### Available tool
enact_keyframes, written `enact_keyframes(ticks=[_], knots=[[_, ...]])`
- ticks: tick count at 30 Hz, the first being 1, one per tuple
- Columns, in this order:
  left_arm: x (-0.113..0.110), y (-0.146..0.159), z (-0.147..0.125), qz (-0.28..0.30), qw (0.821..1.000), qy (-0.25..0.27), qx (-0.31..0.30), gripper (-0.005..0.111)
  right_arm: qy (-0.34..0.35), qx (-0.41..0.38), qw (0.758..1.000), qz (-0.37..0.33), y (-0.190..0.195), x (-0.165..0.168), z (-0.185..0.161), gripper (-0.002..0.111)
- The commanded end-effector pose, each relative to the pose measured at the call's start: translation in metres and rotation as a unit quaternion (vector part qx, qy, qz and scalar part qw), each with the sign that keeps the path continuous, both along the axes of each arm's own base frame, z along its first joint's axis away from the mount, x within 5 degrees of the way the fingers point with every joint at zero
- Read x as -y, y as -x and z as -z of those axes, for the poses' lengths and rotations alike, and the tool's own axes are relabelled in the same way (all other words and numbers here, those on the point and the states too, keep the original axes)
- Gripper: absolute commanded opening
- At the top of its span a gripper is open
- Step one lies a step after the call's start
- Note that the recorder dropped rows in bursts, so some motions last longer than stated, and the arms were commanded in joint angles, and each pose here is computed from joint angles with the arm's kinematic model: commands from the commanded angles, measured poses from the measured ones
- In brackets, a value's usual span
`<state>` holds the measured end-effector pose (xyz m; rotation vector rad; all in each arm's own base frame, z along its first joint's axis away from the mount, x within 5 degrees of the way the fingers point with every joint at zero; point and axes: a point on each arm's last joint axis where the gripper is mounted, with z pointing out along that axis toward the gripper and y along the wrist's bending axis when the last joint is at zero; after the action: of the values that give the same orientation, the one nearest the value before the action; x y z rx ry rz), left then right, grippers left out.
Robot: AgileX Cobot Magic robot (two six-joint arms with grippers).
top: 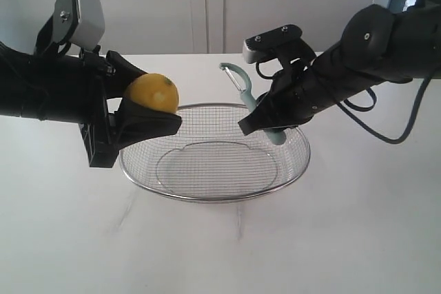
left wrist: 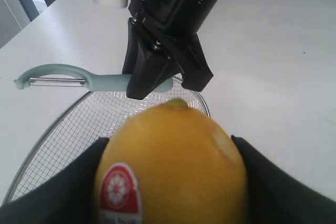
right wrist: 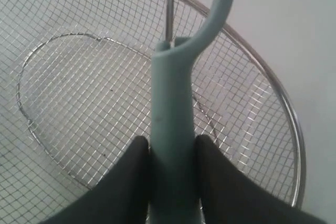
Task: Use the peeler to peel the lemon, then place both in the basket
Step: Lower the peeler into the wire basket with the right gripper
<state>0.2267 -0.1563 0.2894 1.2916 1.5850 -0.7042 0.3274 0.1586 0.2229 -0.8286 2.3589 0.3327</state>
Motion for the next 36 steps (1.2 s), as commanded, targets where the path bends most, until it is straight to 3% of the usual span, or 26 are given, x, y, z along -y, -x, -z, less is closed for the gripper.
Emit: enact_keyframes(ticks=[1,17,36], knots=[[0.001,0.004,-0.003,0.007,1.0,0.012,-0.006,0.0,-0.008,-0.01,1.0,0.018,-0.006,-0.001,0.012,0.0],[0.001,0.004,-0.004,0.009,1.0,0.013,-0.006,0.0,0.007,-0.047,0.999,0.018,-0.012,-0.004,0.041,0.0],[0.001,0.004,-0.004,0.009,1.0,0.013,-0.006,0.0,0.009,-0.057,0.998,0.014,-0.01,-0.005,0.044,0.0]])
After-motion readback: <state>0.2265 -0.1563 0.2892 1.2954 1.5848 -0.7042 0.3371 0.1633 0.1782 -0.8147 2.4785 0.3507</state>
